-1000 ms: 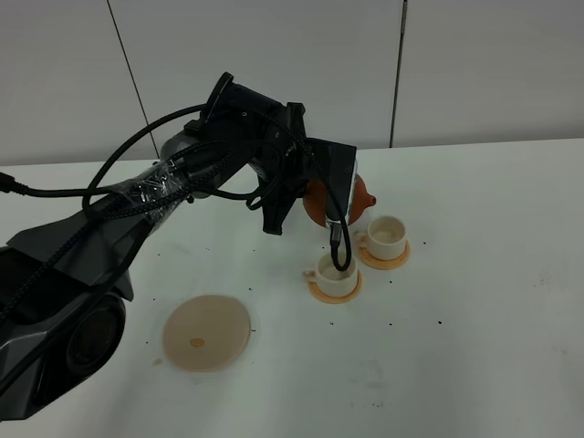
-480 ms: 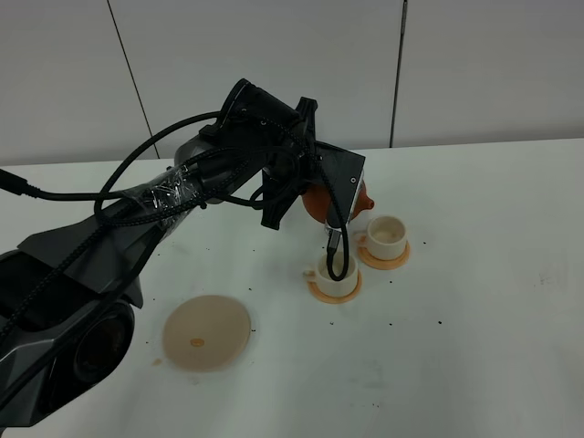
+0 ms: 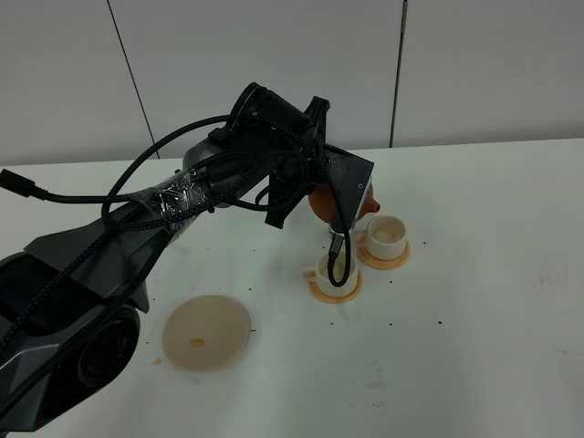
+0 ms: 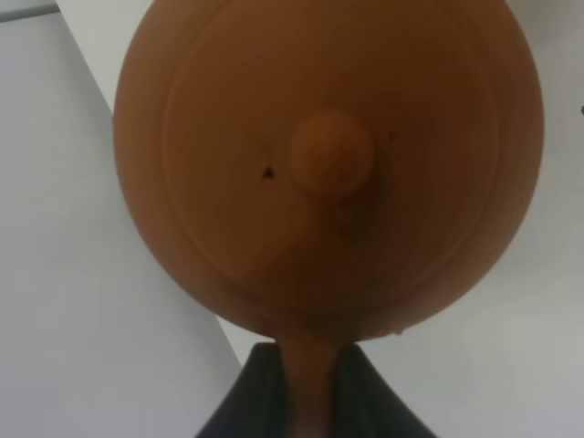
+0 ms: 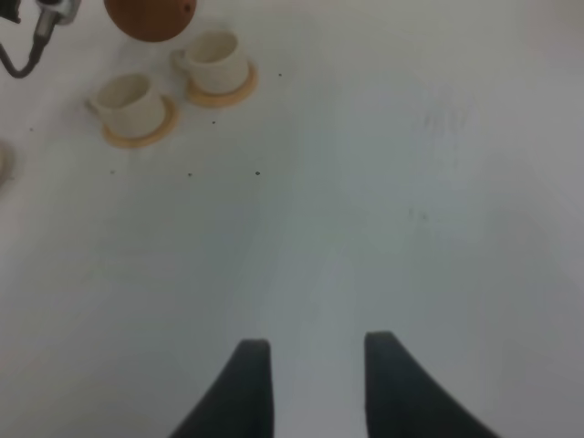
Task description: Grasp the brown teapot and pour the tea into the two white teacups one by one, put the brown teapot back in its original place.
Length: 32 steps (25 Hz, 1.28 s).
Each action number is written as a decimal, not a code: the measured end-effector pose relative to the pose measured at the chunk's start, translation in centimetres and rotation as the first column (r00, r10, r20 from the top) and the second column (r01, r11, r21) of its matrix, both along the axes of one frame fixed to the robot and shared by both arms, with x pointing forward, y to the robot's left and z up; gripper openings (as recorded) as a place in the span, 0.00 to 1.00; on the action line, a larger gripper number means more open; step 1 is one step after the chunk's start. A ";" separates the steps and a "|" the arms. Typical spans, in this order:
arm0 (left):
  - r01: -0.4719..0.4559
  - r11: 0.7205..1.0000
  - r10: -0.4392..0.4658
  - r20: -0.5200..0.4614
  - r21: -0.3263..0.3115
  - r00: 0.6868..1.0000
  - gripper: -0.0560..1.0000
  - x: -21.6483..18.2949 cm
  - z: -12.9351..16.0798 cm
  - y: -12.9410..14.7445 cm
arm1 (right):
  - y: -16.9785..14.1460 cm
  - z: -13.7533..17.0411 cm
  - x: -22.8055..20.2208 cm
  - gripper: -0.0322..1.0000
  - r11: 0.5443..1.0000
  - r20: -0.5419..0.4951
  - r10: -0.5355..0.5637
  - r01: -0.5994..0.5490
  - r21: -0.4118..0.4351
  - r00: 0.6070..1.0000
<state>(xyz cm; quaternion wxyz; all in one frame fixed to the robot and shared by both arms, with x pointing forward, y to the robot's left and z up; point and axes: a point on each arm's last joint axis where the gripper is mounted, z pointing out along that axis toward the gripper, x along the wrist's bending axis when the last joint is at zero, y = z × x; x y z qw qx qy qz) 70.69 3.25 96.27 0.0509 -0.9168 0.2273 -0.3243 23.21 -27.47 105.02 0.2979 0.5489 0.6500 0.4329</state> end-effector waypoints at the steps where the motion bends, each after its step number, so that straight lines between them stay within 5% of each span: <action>1: 0.004 1.000 -0.004 0.004 0.008 1.000 0.22 0.0 0.0 0.0 | 0.0 0.0 0.0 0.27 1.000 0.000 0.000 0.000 0.000 1.000; 32: 0.107 0.988 -0.117 0.087 0.110 0.989 0.22 0.4 -1.3 -1.1 | 0.0 0.0 0.0 0.27 1.000 0.000 0.000 0.000 0.000 1.000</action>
